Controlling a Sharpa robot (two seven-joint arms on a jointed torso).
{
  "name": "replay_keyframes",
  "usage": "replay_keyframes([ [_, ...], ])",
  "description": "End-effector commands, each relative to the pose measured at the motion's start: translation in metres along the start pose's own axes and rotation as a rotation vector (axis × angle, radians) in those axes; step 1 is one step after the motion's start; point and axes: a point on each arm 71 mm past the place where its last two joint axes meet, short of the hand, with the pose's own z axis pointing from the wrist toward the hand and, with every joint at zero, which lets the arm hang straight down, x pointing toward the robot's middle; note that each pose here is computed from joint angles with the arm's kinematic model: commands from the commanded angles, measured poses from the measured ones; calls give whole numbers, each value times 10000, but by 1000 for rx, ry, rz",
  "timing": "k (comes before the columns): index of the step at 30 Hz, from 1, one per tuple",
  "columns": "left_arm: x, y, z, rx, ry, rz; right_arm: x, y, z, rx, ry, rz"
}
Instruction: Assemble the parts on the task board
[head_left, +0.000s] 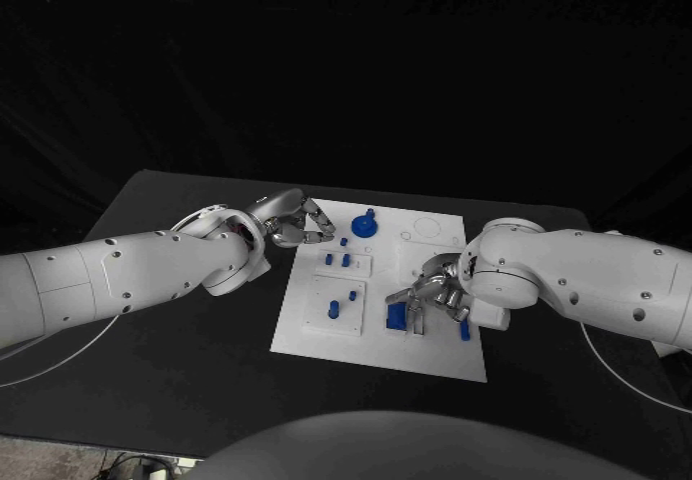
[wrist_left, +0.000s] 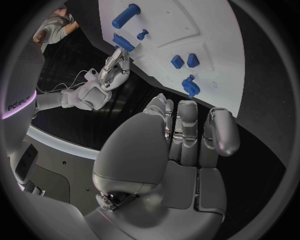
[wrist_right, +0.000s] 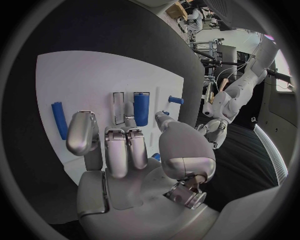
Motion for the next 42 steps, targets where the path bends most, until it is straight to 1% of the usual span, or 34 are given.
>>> replay_keyframes([
  [1, 29, -9, 3, -3, 25, 3, 7, -8, -1, -11, -4, 7],
  [5, 31, -7, 0, -6, 30, 3, 6, -39, -15, -16, -19, 26],
  [9, 30, -4, -6, -7, 31, 4, -1, -94, -54, -30, -45, 58],
  [14, 24, -3, -14, -4, 27, 4, -12, -186, -133, -69, -82, 99],
  [18, 10, 0, -28, 2, 16, 4, -37, -310, -259, -111, -115, 130],
  [20, 1, 4, -35, 4, 10, 3, -74, -386, -345, -114, -135, 142],
  [23, -8, 9, -40, 7, 4, 3, -137, -498, -459, -92, -157, 142],
  [24, -10, 10, -40, 8, 1, 3, -165, -557, -504, -71, -164, 134],
  [28, -8, 7, -29, 9, 0, 2, -262, -743, -590, 4, -194, 60],
  [31, 0, -3, -19, 12, 2, 1, -330, -873, -610, 61, -212, 10],
  [35, 6, -10, -15, 13, 4, 0, -386, -991, -613, 105, -222, -12],
  [38, 7, -8, -14, 10, 5, 0, -411, -1045, -609, 126, -224, -19],
  [42, 7, -6, -14, 8, 5, 0, -406, -1062, -588, 139, -215, -31],
])
